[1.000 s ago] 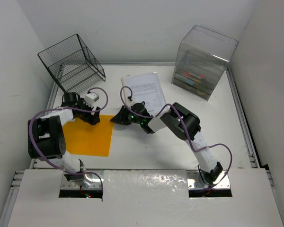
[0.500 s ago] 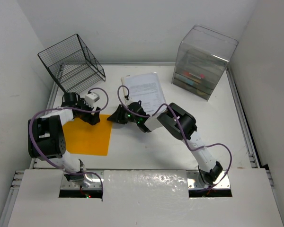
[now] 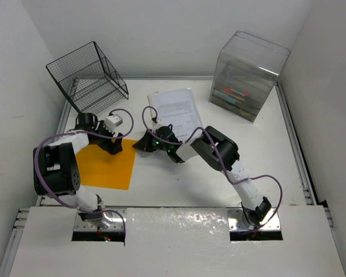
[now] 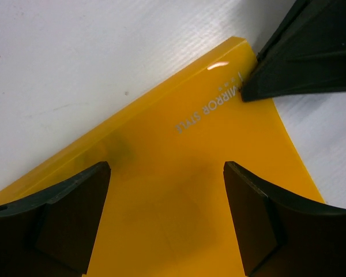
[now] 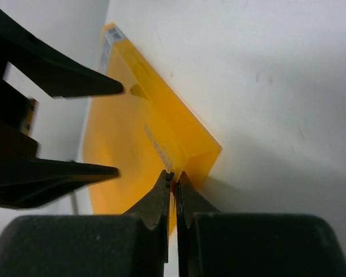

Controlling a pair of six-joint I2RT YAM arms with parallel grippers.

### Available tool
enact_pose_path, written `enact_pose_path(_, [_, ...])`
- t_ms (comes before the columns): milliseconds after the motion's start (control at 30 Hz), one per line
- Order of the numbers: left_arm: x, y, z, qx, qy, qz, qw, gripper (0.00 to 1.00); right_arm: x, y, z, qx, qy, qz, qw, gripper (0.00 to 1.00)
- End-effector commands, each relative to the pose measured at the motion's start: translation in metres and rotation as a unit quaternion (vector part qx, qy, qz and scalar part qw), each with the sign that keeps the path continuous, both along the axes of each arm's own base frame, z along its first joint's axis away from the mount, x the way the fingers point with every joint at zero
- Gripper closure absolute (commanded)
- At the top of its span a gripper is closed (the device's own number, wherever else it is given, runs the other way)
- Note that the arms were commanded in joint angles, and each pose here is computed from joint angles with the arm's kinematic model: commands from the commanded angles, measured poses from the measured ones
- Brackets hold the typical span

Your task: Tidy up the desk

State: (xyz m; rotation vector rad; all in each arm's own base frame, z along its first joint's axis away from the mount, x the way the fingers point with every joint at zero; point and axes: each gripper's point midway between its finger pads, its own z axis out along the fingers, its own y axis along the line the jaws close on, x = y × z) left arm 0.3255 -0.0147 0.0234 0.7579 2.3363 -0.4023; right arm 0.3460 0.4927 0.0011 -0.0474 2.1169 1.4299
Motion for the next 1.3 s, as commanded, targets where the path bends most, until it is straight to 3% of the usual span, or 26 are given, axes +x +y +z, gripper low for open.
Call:
enact_pose_path(0, [-0.007,-0.003,0.034,0.008,-0.028,-0.053,0.998,0.21,-0.007,-0.014,0.015,-0.042,-0.087,0.020,0.995,1.00])
enact_pose_path(167, [0.007,0.000,0.111,0.061,-0.122,-0.131,0.982,0.08,-0.019,-0.017,0.062,-0.046,-0.207,0.078,0.974,1.00])
enact_pose_path(267, [0.007,0.003,0.122,0.090,-0.136,-0.181,0.970,0.06,-0.020,-0.018,0.076,-0.045,-0.240,0.088,0.966,1.00])
enact_pose_path(500, [-0.006,-0.012,0.119,0.049,-0.095,-0.269,0.957,0.05,-0.025,-0.012,0.103,-0.026,-0.284,0.115,0.952,1.00])
enact_pose_path(667, [-0.012,-0.023,0.120,0.036,-0.122,-0.329,0.936,0.04,-0.026,-0.016,0.115,-0.039,-0.311,0.120,0.942,1.00])
enact_pose_path(867, [0.007,-0.027,0.119,0.055,-0.150,-0.329,0.931,0.03,-0.031,-0.020,0.128,-0.043,-0.334,0.128,0.933,1.00])
enact_pose_path(1267, [0.012,-0.038,0.101,0.027,-0.112,-0.368,0.923,0.03,-0.036,-0.020,0.140,-0.037,-0.352,0.141,0.925,1.00])
